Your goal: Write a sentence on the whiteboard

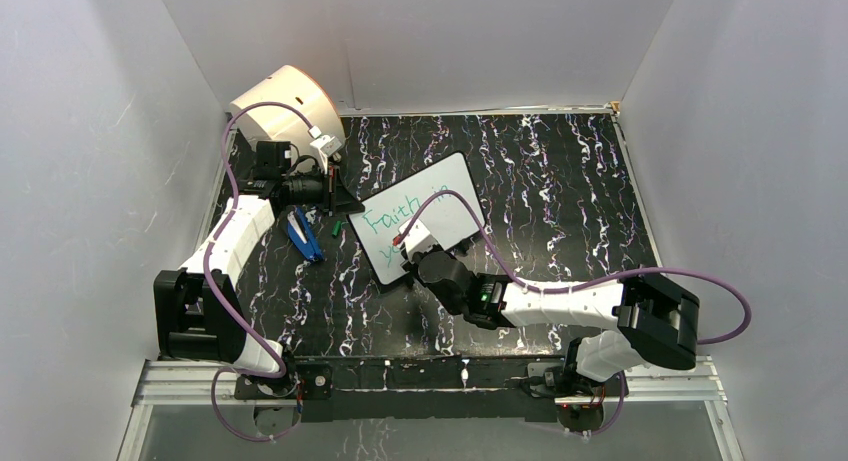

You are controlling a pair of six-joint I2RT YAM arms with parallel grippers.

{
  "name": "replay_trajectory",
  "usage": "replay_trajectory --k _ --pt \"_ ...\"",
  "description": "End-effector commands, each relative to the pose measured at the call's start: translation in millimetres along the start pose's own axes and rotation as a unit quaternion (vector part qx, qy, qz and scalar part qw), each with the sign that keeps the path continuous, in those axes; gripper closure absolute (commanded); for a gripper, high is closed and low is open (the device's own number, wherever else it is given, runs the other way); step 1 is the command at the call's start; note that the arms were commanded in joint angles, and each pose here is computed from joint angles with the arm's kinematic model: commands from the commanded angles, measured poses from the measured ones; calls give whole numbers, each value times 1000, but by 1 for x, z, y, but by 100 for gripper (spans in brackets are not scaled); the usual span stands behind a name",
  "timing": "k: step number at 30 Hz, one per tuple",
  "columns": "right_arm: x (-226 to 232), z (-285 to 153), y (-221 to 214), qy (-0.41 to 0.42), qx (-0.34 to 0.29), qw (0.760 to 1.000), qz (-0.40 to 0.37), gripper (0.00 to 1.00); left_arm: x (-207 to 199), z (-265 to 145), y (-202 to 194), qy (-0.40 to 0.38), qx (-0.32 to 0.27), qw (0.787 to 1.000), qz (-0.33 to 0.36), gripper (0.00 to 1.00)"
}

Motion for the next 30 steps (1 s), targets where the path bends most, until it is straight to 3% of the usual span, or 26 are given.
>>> replay_trajectory --k 1,30 --pt "-1 2 15 -2 -33 999 24 100 4 3 -7 24 25 999 -18 100" --pt "4 4 0 14 11 1000 23 100 4 3 -7 23 26 999 -18 100"
Point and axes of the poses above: each gripper's point midway between its finger pads, its own z axis out along the fingers, its own x axis along the line the jaws close on, y = z × x, the point moved 8 cm from there along -z, back along the fingers
